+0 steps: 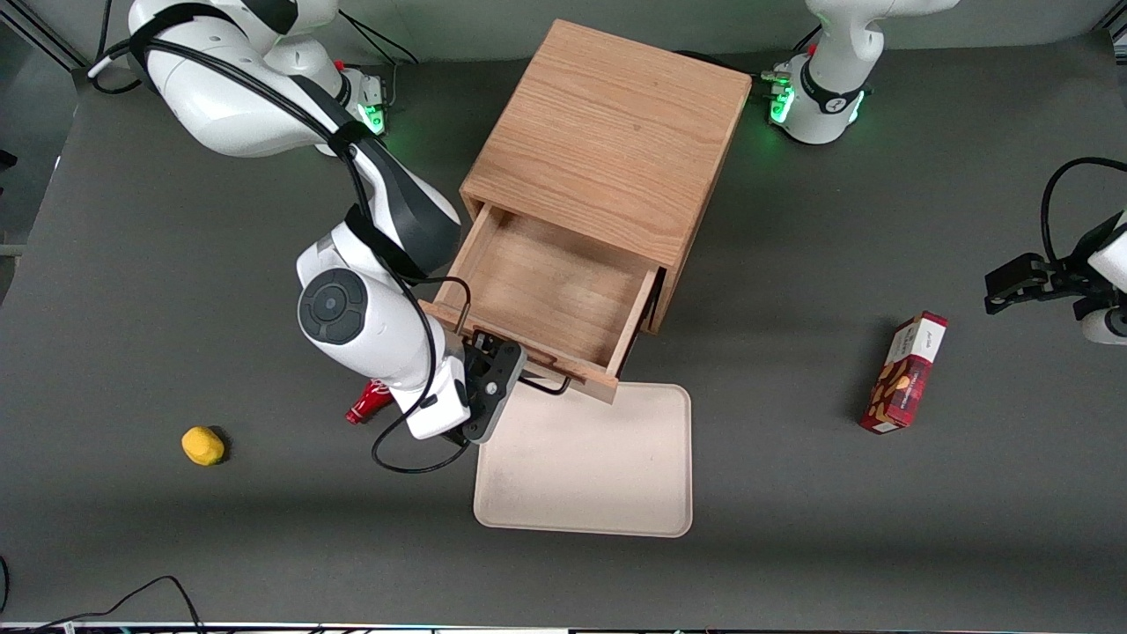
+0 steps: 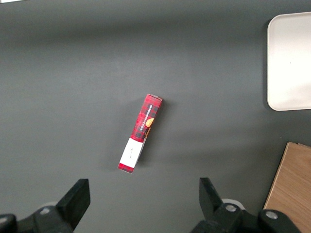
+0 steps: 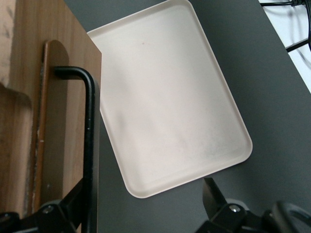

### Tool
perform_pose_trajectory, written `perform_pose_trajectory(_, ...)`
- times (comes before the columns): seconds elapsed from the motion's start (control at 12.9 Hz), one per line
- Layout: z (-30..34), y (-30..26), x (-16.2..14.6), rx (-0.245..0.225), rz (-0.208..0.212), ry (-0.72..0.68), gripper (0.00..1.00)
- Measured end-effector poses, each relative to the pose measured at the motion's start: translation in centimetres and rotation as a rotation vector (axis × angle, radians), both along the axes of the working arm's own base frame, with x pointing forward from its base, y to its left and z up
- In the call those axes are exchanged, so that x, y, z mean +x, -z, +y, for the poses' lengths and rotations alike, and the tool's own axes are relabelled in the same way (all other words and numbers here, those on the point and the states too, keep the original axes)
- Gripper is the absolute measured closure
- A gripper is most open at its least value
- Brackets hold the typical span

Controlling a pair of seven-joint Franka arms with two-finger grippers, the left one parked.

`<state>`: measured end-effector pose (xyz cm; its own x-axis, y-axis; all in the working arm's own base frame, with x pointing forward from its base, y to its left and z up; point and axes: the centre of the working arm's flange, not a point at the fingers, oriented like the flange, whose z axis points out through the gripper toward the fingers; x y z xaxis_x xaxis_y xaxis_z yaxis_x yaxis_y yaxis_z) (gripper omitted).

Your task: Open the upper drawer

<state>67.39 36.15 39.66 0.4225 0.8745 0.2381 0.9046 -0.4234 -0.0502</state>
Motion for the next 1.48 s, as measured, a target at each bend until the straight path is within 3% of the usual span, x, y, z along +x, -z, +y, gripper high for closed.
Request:
perform_pose_trajectory(0.31, 0.1, -0.2, 0.0, 0.009, 0.005, 0.018, 0.00)
perform_pose_trajectory(0.47, 0.4, -0.6, -0.1, 0.052, 0.033, 0.052, 0.00)
perform_pose_trajectory(0.54, 0.5, -0.8, -0.2, 0.074, 0.054, 0.071, 0.00)
perform_pose_trajectory(0.78, 0.3, -1.5, -0.9, 0.062, 0.142, 0.115, 0.00)
perform_pose_trajectory(0.93, -2.0, -4.4, -0.7, 0.082, 0.200, 0.197, 0.00)
perform_pose_trajectory(1.24, -13.4, -16.3, -1.1, 0.073, 0.175, 0.348, 0.00)
perform_pose_trajectory(1.4, -19.3, -21.5, -2.5, 0.031, 0.125, 0.424, 0.00)
perform_pose_trajectory(1.48, -22.2, -23.7, -3.5, -0.012, 0.085, 0.478, 0.00)
